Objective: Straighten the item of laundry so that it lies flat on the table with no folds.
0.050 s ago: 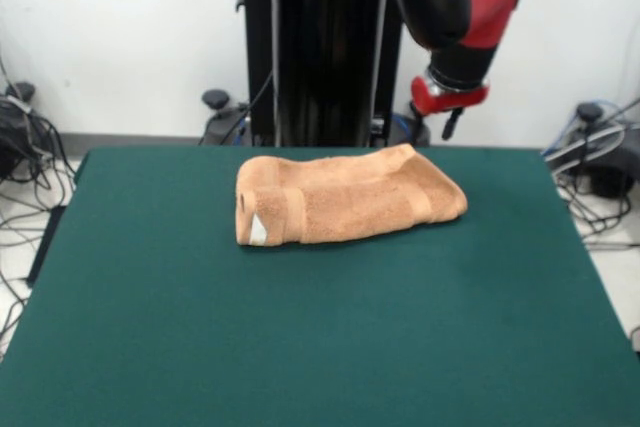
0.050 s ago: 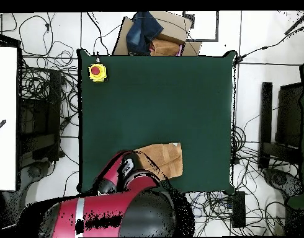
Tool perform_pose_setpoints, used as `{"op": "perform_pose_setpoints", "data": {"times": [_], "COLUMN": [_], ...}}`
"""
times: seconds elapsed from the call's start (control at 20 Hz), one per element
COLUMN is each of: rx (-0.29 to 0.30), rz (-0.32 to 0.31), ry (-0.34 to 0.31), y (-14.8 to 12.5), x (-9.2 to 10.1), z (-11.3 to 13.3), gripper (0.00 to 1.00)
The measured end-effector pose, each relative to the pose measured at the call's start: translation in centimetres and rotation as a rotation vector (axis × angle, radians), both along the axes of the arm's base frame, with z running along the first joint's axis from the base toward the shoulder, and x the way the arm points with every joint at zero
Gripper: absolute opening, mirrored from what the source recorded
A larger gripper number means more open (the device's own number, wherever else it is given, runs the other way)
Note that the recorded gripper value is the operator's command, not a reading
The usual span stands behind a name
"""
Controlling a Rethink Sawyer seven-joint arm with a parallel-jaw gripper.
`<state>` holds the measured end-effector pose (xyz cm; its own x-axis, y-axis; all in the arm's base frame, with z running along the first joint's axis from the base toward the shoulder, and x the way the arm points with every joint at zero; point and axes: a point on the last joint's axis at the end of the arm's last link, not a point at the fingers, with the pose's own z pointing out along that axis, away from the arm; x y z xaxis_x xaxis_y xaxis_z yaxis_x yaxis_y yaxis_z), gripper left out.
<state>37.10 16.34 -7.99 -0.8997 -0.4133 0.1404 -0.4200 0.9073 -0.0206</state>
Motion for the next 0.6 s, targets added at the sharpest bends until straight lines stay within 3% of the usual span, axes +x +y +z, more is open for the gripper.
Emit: {"op": "perform_pose_setpoints", "data": {"times": [0.6], "rx": [-0.004], "rz": [0.014], "ry": [0.003], "y": [-1.02], "x": [-0.23], "z": [0.05], "gripper": [1.0]}}
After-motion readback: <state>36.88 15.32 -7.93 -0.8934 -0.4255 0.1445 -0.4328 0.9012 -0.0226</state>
